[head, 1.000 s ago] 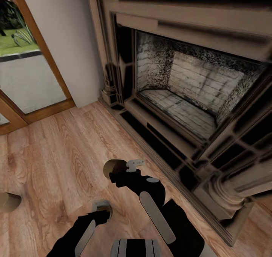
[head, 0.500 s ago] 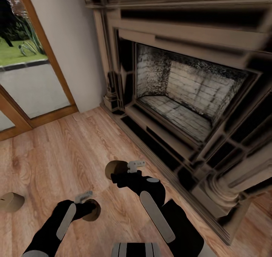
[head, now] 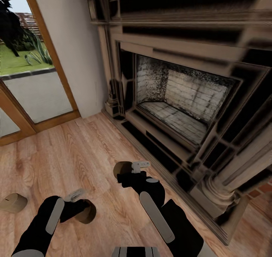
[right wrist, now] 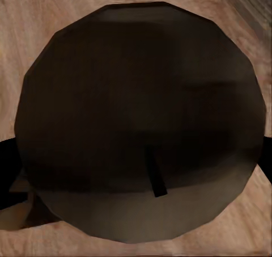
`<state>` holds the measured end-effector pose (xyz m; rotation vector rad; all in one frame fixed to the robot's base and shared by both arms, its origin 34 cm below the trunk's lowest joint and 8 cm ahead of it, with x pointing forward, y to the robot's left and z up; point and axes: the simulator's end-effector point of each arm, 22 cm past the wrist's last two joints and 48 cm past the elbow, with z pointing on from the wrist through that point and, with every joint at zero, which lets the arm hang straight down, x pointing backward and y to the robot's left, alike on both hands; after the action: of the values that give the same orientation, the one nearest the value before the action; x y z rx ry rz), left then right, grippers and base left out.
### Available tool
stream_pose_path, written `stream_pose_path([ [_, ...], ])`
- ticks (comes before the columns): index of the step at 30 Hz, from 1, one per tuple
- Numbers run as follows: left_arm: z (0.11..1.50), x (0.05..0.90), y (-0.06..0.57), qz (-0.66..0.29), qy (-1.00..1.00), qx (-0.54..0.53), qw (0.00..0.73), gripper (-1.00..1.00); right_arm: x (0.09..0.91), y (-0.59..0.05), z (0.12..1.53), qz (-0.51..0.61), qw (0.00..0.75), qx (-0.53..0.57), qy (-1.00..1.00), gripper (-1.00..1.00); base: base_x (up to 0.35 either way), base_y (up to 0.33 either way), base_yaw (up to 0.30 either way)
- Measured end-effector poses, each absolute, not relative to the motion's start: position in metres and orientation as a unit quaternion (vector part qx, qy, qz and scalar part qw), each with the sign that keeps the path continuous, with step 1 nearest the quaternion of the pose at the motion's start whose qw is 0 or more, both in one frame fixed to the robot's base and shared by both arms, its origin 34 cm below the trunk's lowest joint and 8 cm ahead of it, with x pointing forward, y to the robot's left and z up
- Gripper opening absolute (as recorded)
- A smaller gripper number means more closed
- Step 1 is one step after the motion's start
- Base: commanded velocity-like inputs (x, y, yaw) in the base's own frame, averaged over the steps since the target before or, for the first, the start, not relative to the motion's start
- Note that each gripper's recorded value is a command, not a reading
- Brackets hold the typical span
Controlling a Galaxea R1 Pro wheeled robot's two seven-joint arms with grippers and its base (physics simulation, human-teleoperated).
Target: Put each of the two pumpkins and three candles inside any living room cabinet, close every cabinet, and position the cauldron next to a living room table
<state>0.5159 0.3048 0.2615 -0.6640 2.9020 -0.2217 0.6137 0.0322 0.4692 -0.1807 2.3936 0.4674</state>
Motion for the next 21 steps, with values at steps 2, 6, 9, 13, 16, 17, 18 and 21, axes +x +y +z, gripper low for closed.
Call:
stream_pose_path([
  [2, 0.266, 0.516, 0.309, -0.077, 0.966, -0.232, 0.080, -1.00, 0.615, 0.023, 0.467, 0.157, 0.341, -0.064, 0.925, -1.00, -0.191, 0.000, 0.000],
  [6, 0.274, 0.519, 0.318, -0.075, 0.965, -0.236, 0.087, -1.00, 0.617, 0.010, 0.469, 0.127, 0.346, -0.055, 0.928, -1.00, -0.263, 0.000, 0.000],
  [9, 0.281, 0.520, 0.332, -0.065, 0.965, -0.236, 0.092, -1.00, 0.614, 0.007, 0.472, 0.118, 0.341, -0.062, 0.930, -1.00, -0.087, 0.000, 0.000],
  [13, 0.288, 0.521, 0.337, -0.065, 0.965, -0.236, 0.096, -1.00, 0.612, 0.006, 0.477, 0.114, 0.342, -0.067, 0.930, -1.00, -0.022, 0.000, 0.000],
  [16, 0.293, 0.522, 0.338, -0.065, 0.965, -0.237, 0.094, -1.00, 0.613, 0.005, 0.480, 0.111, 0.339, -0.069, 0.932, -1.00, -0.095, 0.000, 0.000],
  [17, 0.295, 0.522, 0.338, -0.064, 0.965, -0.236, 0.093, -1.00, 0.613, 0.005, 0.481, 0.110, 0.336, -0.070, 0.933, -1.00, -0.220, 0.005, 0.000],
  [18, 0.296, 0.523, 0.339, -0.063, 0.965, -0.237, 0.093, -1.00, 0.613, 0.005, 0.482, 0.109, 0.332, -0.072, 0.934, -1.00, -0.254, 0.028, -0.005],
  [21, 0.302, 0.523, 0.343, -0.059, 0.965, -0.237, 0.090, -1.00, 0.610, 0.004, 0.481, 0.106, 0.317, -0.081, 0.939, -1.00, -0.141, 0.024, -0.012],
])
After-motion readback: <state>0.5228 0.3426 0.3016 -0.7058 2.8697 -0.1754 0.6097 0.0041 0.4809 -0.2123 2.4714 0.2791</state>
